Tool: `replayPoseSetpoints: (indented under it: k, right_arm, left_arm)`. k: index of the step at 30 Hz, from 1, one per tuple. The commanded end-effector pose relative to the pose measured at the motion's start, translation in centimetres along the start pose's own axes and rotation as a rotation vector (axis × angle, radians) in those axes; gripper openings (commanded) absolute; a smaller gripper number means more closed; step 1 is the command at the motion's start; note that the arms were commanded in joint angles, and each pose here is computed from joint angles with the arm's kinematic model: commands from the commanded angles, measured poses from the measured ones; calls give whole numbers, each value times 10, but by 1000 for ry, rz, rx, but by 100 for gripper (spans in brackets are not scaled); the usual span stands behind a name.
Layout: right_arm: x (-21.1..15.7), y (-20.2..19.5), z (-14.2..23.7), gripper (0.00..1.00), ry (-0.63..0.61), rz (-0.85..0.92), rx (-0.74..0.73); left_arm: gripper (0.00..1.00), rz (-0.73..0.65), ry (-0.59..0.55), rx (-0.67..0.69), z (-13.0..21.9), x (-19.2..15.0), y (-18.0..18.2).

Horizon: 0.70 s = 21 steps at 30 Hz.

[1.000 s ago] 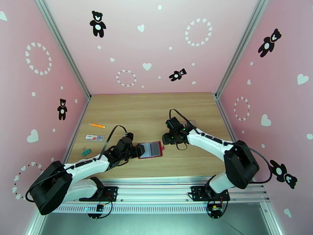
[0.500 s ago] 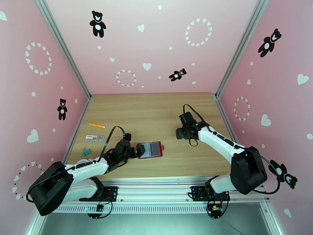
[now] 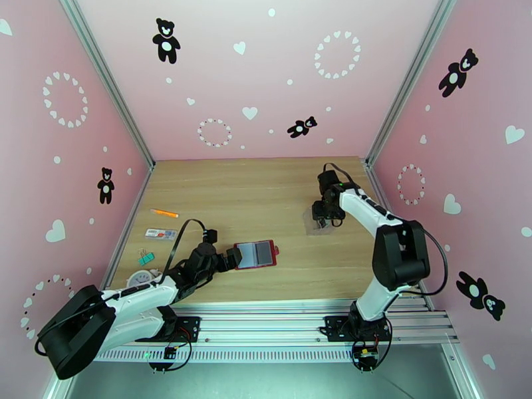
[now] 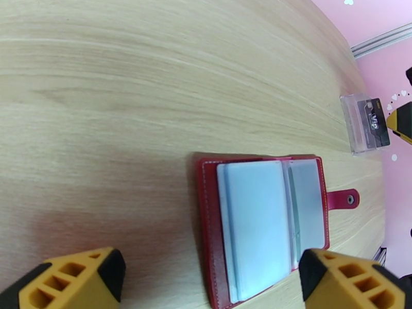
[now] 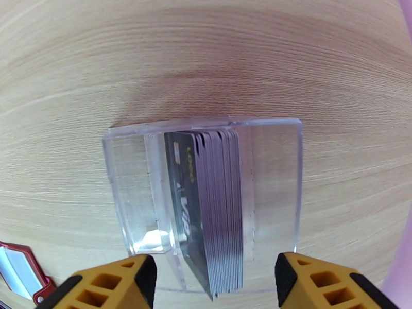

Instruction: Put the credit cards into the card holder

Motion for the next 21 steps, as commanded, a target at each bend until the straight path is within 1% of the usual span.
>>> replayPoseSetpoints:
  k: [1, 14, 21]
  right_arm:
    - [4, -5, 0, 65, 37, 20, -38]
    - [10, -7, -17, 59, 81, 24, -80]
    - [11, -9, -18, 57, 84, 19, -109]
  left_arm:
    - [95, 6, 1, 26, -4, 0, 3]
    - [95, 2, 22, 36, -9, 0, 2]
    - [95, -4, 41, 41, -13, -1, 0]
Point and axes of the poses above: each hand's point on the last joint's axis, 136 mm out from that joint toward the fingers, its own z axis back along the fingers, its own y axis along the line the jaws close on, x = y × z, the point moved 8 cm from there along z, back along the fingers, and after that the axes turned 4 degrees about z, right-handed, at the moved point
